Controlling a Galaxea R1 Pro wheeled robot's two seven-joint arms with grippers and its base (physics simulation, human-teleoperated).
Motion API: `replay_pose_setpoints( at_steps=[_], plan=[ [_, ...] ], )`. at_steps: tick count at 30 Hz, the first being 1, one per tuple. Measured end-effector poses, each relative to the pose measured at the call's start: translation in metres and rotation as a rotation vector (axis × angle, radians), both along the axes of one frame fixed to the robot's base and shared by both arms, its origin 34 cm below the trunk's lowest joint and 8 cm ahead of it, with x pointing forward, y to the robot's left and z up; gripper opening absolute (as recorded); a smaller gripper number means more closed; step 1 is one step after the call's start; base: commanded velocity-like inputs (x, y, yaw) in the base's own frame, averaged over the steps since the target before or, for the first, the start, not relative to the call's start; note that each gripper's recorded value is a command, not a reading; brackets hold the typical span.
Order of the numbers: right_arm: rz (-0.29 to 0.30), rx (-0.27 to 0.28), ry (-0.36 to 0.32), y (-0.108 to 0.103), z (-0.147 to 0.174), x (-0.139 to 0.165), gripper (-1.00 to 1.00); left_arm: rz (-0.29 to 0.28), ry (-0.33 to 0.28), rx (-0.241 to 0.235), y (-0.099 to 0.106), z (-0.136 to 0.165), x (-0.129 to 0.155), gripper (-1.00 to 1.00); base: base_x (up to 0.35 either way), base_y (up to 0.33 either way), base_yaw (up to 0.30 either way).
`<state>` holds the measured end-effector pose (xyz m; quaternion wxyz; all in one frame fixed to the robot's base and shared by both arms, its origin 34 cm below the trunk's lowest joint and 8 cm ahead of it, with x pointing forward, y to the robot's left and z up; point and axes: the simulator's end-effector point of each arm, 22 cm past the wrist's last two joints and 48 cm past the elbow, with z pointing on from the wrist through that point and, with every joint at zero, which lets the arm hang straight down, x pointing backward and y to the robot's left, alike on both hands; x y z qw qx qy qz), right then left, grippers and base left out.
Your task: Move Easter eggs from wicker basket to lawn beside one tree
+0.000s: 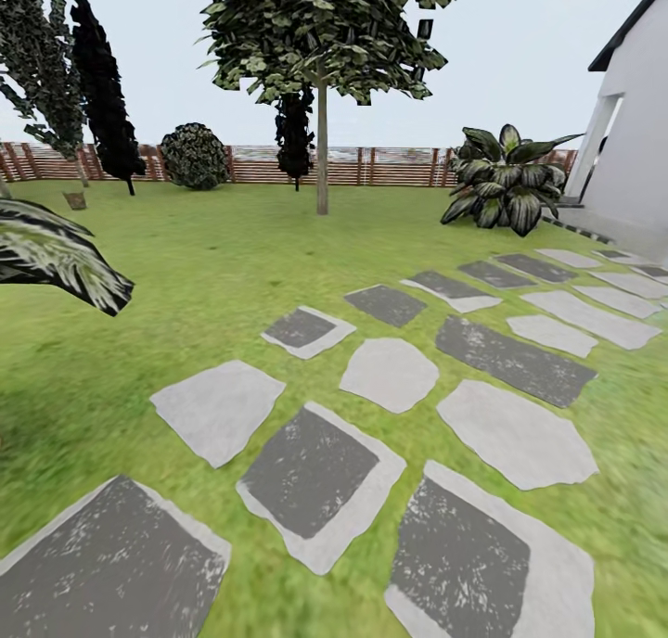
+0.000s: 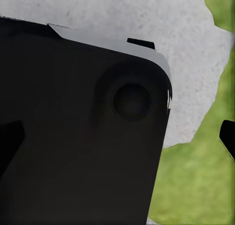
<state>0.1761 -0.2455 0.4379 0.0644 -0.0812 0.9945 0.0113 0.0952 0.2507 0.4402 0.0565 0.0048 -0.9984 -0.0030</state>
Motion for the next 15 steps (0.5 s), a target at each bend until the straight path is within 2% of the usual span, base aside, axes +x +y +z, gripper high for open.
replay_pose_setpoints(
  at_steps=[15],
  plan=[
    [0.000,0.000,0.000,0.0000,0.0000,-0.0003,1.00,0.000,0.000,0.000,0.0000,0.0000,0.0000,1.00,0.323,0.000,0.000]
  ],
)
